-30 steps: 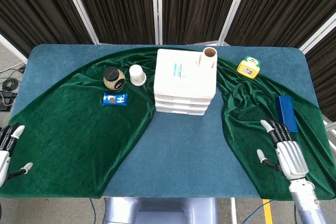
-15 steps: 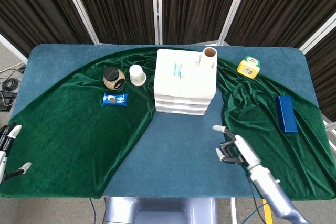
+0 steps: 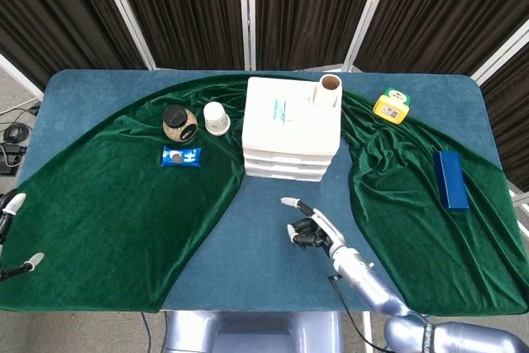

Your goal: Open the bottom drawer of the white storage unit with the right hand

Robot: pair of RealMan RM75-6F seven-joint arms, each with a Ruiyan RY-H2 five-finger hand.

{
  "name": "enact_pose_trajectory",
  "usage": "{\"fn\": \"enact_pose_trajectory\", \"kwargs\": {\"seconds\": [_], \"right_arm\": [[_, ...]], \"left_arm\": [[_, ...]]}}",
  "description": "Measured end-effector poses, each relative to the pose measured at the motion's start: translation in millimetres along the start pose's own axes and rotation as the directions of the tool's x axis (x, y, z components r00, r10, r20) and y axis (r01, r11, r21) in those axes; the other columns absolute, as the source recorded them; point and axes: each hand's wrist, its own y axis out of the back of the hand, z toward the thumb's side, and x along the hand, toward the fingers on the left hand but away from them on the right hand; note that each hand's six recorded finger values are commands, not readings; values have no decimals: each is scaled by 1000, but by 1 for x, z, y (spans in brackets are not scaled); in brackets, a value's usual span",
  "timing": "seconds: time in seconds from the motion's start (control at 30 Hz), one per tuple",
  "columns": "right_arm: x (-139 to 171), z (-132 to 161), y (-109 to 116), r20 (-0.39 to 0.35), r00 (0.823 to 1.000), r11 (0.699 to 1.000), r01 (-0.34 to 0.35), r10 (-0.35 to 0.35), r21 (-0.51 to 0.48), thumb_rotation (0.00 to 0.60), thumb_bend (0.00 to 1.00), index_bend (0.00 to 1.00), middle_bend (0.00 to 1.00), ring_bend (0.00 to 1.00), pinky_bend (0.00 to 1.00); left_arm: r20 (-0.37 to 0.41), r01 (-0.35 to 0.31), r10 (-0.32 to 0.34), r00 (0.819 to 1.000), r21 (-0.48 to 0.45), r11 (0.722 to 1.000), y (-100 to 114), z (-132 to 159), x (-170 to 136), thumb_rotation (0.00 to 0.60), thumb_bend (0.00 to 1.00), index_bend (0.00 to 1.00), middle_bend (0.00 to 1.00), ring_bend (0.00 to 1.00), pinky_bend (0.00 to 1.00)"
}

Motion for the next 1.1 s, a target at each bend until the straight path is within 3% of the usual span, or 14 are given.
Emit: {"fn": "enact_pose_trajectory", "kwargs": {"seconds": [0.27, 0.47, 0.93, 1.1], "right_arm": [[-37, -11, -14, 33, 999, 995, 29, -25, -98, 600, 527, 90, 855, 917, 779], [-56, -15, -19, 46, 998, 995, 43, -39, -93, 600, 530, 81, 853, 916, 779], [-84, -26, -12, -3, 974, 972, 226, -227, -58, 600, 534, 73, 848, 914, 776], [-87, -30, -13, -7, 968, 966, 251, -252, -62, 600, 534, 74, 848, 913, 776]], "left_arm": [[4, 17, -17, 1000, -12, 1000, -2, -1, 2, 600, 123, 0, 0, 0, 0], [13, 34, -34, 999, -24, 999, -5, 0, 4, 600, 124, 0, 0, 0, 0], [12, 62, -62, 998, -38, 997, -11, -2, 8, 600, 124, 0, 0, 0, 0], [12, 67, -66, 998, -40, 997, -12, -3, 9, 600, 124, 0, 0, 0, 0]]}}
